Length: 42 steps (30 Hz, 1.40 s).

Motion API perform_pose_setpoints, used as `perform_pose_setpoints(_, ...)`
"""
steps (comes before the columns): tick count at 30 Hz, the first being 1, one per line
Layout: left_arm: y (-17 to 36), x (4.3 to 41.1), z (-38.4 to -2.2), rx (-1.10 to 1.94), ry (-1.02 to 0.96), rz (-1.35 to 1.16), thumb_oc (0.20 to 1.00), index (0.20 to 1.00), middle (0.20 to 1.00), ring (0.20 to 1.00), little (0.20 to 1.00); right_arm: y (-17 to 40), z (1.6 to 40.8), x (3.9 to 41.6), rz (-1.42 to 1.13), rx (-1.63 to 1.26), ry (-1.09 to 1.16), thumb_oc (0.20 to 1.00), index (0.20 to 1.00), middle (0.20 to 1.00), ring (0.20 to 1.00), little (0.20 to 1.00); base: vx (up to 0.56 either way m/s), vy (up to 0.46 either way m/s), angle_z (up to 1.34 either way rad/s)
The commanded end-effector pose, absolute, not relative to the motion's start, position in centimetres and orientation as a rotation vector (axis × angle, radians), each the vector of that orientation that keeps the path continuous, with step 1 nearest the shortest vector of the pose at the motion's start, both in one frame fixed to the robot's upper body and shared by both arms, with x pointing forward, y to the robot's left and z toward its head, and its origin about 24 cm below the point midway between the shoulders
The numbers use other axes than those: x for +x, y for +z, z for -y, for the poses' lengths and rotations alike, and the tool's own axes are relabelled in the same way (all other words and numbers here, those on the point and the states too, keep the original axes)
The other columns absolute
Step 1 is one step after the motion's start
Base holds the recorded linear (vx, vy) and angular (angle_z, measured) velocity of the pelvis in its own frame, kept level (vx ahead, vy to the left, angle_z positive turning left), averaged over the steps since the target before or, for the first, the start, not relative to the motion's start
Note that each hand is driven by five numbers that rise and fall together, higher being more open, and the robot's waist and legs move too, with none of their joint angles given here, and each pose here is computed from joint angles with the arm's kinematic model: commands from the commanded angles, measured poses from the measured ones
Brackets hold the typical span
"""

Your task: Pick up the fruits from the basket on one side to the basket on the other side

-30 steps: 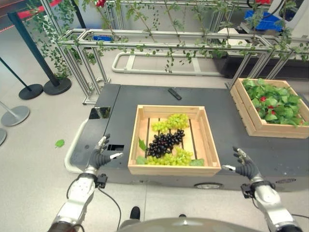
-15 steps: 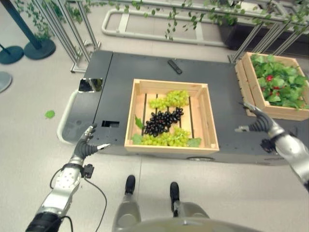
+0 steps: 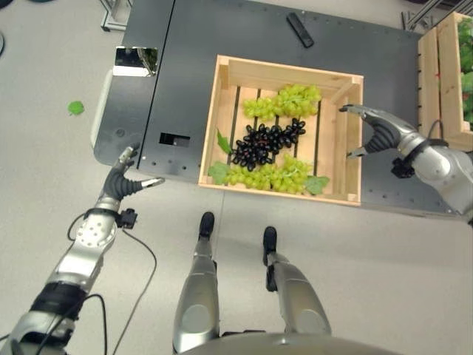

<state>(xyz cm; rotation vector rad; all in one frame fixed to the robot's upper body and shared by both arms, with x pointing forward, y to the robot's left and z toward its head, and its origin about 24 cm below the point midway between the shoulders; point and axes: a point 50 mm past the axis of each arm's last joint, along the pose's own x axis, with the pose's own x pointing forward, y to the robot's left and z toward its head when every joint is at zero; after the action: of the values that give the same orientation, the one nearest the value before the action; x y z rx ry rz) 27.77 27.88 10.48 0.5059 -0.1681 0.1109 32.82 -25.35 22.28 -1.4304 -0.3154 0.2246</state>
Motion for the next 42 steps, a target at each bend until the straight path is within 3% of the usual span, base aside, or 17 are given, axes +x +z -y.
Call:
perform_pose_setpoints(1, 12.4, 27.6, -27.6, 0.472, 0.13, 0.289, 1.0, 1.0, 1.0, 1.0, 1.0, 24.1, 25.1, 33.1, 0.366, -1.57, 0.178, 1.0, 1.0, 1.0, 1.0, 1.0, -0.08, 0.005, 0.05)
perform_pose_setpoints(13, 13.6, 28.5, -26.7, 0.361, 0.177, 0.36, 1.0, 1.0, 1.0, 1.0, 1.0, 25.1, 23.7, 36.2, 0.332, -1.743, 0.118, 1.0, 1.0, 1.0, 1.0, 1.0, -0.03, -0.001, 0.02)
perform_pose_setpoints(30, 14.1, 28.3, -25.7, 0.231, 0.203, 0.405, 1.0, 1.0, 1.0, 1.0, 1.0, 24.9, 22.9, 39.9, 0.227, -1.695, -0.061, 1.0, 1.0, 1.0, 1.0, 1.0, 0.0, -0.004, 0.01)
perform_pose_setpoints(42, 13.7, 28.2, -25.9, 0.206, 0.23, 0.39, 1.0, 1.0, 1.0, 1.0, 1.0, 26.4, 19.5, 40.8, 0.313, -1.68, -0.071, 1.0, 1.0, 1.0, 1.0, 1.0, 0.0, 0.0, 0.0)
